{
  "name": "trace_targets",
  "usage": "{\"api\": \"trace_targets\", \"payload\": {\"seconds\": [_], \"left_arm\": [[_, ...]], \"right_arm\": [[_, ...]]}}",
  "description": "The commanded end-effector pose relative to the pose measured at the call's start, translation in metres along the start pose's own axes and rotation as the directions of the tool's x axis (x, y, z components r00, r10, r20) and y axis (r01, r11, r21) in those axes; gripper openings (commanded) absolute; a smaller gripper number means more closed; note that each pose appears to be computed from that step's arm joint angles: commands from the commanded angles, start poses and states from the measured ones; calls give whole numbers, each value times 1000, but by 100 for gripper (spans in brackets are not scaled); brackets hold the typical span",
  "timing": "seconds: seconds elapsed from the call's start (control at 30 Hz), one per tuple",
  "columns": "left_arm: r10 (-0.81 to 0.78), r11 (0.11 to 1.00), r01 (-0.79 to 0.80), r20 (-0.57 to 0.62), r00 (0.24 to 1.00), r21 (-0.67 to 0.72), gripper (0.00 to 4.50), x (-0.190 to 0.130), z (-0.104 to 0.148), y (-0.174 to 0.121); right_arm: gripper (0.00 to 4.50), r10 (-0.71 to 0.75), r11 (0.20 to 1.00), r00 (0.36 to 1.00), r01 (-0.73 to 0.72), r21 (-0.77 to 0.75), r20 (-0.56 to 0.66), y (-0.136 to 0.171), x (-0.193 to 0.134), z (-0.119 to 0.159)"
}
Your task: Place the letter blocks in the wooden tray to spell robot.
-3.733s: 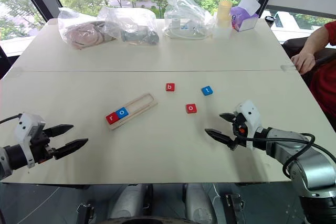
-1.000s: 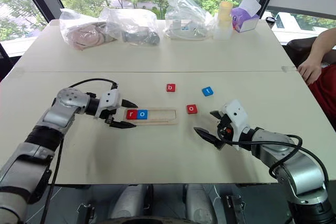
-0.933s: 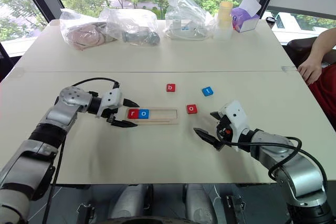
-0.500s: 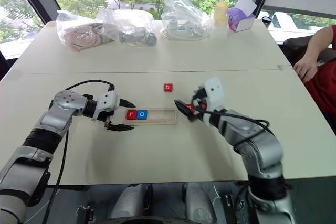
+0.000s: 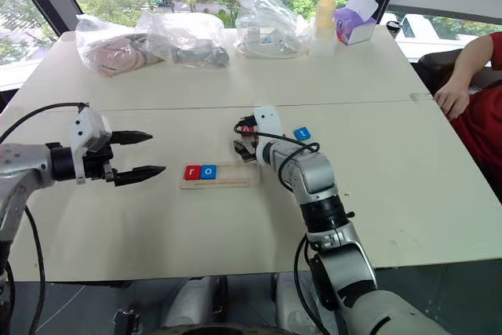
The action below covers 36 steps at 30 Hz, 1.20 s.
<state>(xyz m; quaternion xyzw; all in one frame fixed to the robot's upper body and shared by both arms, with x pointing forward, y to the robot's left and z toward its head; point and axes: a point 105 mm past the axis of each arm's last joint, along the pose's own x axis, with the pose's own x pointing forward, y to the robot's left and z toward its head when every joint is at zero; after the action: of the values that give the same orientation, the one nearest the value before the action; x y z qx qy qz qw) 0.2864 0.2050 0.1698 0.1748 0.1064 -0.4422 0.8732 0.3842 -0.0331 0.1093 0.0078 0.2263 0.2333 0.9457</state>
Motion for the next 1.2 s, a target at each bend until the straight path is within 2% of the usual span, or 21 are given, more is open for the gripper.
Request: {"api": "trace_targets", "payload": {"seconds": [0.03,0.17,0.33,0.43,0.57,0.6,0.73,0.83,0.93,1.1,1.2], "left_arm": [[64,998,-65,38,997,14,446,-3,9,-1],[95,995,-95,45,994,4,446,0,7,-3],[109,994,-109,49,993,0,446,3,5,-3],[119,993,-119,57,991,0,450,5,6,-3],[109,994,-110,62,992,4,450,10,6,-4],[103,995,-103,66,993,8,450,12,7,-5],[40,999,-43,86,995,33,450,24,15,-12],[-57,998,51,154,986,46,450,43,32,-34],[-196,980,187,143,970,68,450,58,33,-64],[-311,948,300,105,945,103,450,76,28,-79],[-352,933,340,103,930,120,450,84,30,-82]], "right_arm": [[450,-14,1000,999,15,-19,28,9,11,14],[450,-24,999,1000,25,-42,14,18,27,15],[450,-53,998,998,51,-39,-35,17,40,0],[369,-84,994,996,82,-78,-32,12,43,-7],[156,-99,987,995,97,-129,-5,11,43,-7],[118,-101,985,995,102,-139,13,10,42,-4],[118,-100,971,982,131,-199,160,-2,19,23],[118,-76,950,974,135,-281,212,-22,-22,21],[118,-80,957,963,147,-249,259,-34,-65,16],[118,-332,934,917,352,-59,224,-64,-117,-7],[118,-486,873,869,479,90,92,-81,-132,-41]]}}
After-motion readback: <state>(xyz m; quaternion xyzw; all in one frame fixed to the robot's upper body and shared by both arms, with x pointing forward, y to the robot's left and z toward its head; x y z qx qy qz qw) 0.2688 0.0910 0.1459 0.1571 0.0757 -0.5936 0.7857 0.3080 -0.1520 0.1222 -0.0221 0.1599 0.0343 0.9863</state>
